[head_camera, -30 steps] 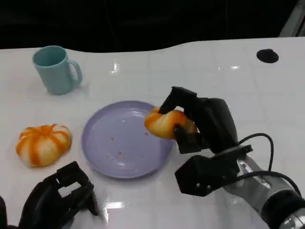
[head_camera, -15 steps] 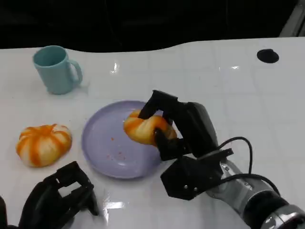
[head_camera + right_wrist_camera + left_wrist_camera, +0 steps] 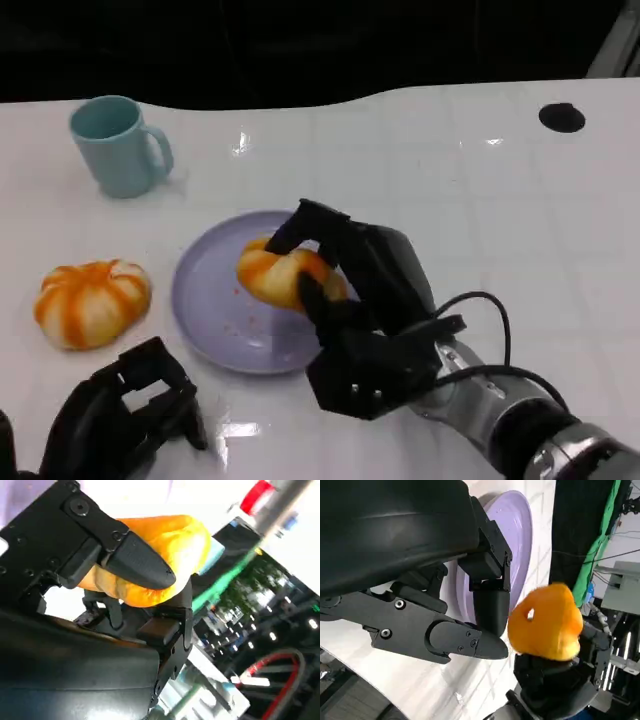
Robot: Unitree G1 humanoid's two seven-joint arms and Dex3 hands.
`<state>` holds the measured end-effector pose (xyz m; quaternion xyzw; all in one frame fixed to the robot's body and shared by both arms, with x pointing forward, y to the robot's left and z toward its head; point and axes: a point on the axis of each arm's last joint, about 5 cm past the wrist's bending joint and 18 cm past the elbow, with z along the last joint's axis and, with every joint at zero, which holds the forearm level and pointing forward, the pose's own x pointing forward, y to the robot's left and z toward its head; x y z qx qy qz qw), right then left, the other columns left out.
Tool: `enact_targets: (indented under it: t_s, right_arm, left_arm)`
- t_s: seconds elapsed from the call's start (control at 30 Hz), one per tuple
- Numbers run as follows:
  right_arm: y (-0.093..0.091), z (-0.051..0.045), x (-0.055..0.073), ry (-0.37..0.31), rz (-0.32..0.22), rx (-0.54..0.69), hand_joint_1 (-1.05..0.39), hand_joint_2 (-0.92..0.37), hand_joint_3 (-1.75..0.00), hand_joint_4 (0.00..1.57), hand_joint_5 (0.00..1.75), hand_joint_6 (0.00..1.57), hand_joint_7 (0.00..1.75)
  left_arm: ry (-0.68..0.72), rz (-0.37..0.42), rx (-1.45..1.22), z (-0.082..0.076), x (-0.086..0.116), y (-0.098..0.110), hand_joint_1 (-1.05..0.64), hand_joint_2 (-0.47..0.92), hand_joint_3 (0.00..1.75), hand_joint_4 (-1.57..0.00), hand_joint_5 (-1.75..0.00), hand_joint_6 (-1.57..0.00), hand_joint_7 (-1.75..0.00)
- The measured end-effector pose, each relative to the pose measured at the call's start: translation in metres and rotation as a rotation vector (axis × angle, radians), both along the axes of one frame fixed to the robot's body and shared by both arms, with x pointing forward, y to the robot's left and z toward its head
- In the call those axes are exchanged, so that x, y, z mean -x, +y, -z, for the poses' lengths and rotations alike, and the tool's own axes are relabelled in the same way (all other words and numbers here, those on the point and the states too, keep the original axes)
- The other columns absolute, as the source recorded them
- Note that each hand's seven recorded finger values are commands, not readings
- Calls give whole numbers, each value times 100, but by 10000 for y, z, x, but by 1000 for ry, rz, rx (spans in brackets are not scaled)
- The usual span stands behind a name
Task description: Grasp the bread from the table and place it into the plate.
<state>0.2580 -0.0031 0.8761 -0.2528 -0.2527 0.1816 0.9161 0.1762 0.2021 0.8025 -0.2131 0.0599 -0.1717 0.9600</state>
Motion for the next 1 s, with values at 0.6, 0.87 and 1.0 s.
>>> enact_targets:
  t_s: [0.6, 0.87, 1.0]
  right_arm:
    - [-108, -14, -96, 70, -183, 361, -79, -92, -27, 0, 0, 8, 0]
    - [-178, -8, -77, 45, -193, 320, -77, -92, -29, 4, 2, 8, 0]
    - [-254, 2, -65, 22, -200, 294, -78, -92, -30, 2, 2, 7, 0]
  left_arm:
    - [-7, -3, -4, 1, -3, -1, -51, 92, 16, -79, -166, -73, -137]
    - [-7, -3, -2, 0, -4, -1, -50, 92, 16, -80, -165, -74, -135]
    - [-7, -3, -1, 0, -5, -2, -51, 92, 17, -80, -165, -74, -135]
